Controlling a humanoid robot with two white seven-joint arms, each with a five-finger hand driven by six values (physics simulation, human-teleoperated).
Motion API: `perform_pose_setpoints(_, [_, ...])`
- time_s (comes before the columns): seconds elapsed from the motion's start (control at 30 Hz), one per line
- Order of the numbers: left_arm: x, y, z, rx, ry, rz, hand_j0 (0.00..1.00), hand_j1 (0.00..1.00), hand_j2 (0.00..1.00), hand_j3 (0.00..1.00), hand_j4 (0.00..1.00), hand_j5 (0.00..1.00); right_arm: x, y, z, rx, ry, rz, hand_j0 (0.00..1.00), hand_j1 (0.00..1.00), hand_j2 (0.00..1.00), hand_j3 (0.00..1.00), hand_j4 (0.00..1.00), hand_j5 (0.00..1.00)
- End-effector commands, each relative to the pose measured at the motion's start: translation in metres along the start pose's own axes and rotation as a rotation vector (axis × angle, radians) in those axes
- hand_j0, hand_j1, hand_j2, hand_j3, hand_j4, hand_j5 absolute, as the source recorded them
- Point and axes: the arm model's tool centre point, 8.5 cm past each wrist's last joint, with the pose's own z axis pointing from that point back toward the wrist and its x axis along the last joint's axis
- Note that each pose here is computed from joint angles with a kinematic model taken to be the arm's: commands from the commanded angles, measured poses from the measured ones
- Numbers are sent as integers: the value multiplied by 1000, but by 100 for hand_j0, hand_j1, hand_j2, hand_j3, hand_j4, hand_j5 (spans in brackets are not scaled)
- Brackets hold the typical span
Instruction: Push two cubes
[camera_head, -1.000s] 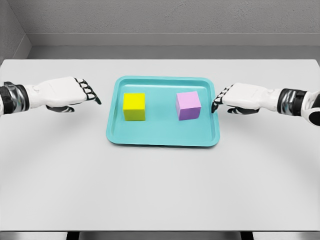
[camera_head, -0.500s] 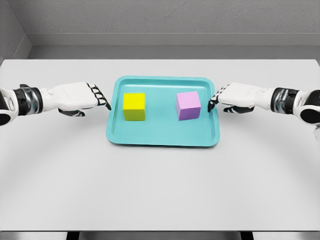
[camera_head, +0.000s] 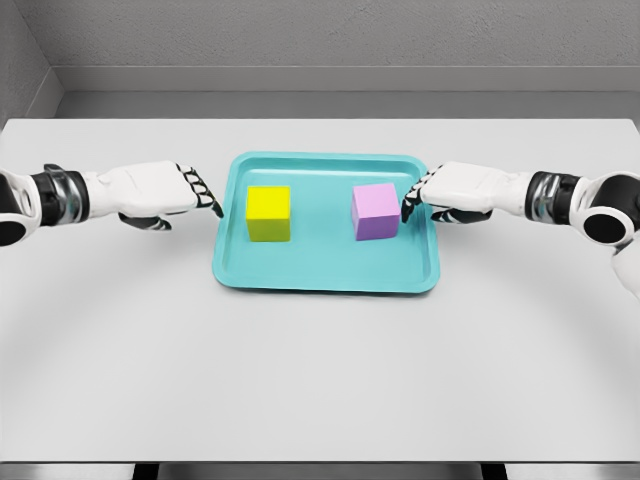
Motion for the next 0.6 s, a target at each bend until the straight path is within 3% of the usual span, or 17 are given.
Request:
perform_pose_setpoints(0.0, [-2,-2,0,-2,4,10,79,79,79,79,79,79,1,0,-2,-2,-4,-2,60,60,60,60,60,60])
perform_pose_setpoints(0.27, [0,2,-8,-5,-5,16,79,79,79,79,79,79,9,-3,-13,-18,-27,-2,60,60,60,60,60,60])
perform_pose_setpoints(0.57, [6,9,-19,-1,-29,11,79,79,79,79,79,79,6,1,-24,5,-8,2,60,60,60,60,60,60])
